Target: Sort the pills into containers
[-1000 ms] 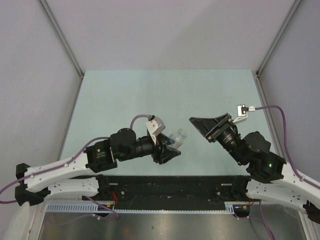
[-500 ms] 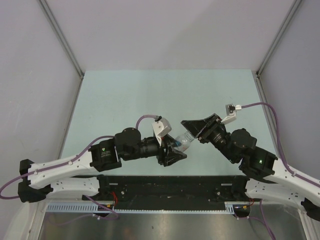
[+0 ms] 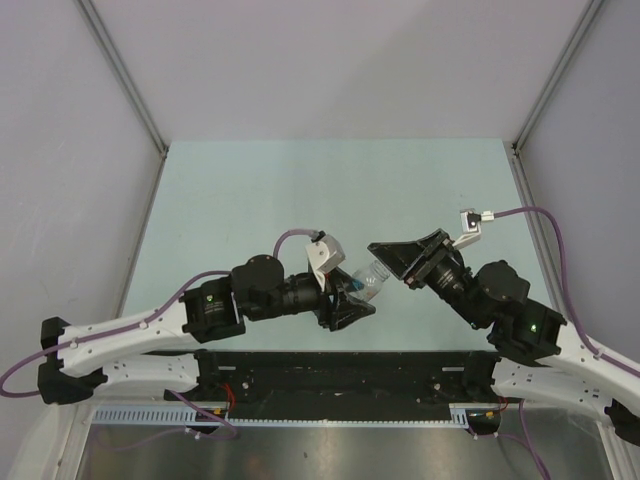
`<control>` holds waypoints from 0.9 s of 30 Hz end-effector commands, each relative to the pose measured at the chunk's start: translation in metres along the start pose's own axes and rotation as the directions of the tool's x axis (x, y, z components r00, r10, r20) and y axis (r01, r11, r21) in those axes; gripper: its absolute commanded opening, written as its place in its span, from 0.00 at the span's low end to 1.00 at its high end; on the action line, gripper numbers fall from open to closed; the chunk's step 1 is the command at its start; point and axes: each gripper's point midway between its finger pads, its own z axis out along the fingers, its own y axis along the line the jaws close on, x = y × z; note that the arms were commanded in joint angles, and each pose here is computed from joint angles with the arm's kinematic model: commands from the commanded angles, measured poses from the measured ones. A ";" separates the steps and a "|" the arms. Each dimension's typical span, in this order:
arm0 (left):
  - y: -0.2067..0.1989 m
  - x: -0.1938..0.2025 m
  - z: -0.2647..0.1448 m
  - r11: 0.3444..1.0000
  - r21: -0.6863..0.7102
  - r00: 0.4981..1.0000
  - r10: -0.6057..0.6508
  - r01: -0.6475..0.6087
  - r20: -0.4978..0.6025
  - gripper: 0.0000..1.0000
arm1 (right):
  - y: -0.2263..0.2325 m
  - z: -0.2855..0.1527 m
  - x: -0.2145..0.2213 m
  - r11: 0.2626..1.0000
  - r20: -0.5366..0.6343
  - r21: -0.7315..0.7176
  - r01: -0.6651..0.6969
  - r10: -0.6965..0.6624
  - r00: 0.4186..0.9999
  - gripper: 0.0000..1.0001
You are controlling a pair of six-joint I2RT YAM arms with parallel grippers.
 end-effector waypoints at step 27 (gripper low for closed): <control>0.009 -0.040 -0.004 0.995 -0.091 0.990 -0.034 0.047 0.135 0.00 | 0.052 -0.009 0.043 0.955 -0.190 -0.270 0.123 -0.178 0.966 0.00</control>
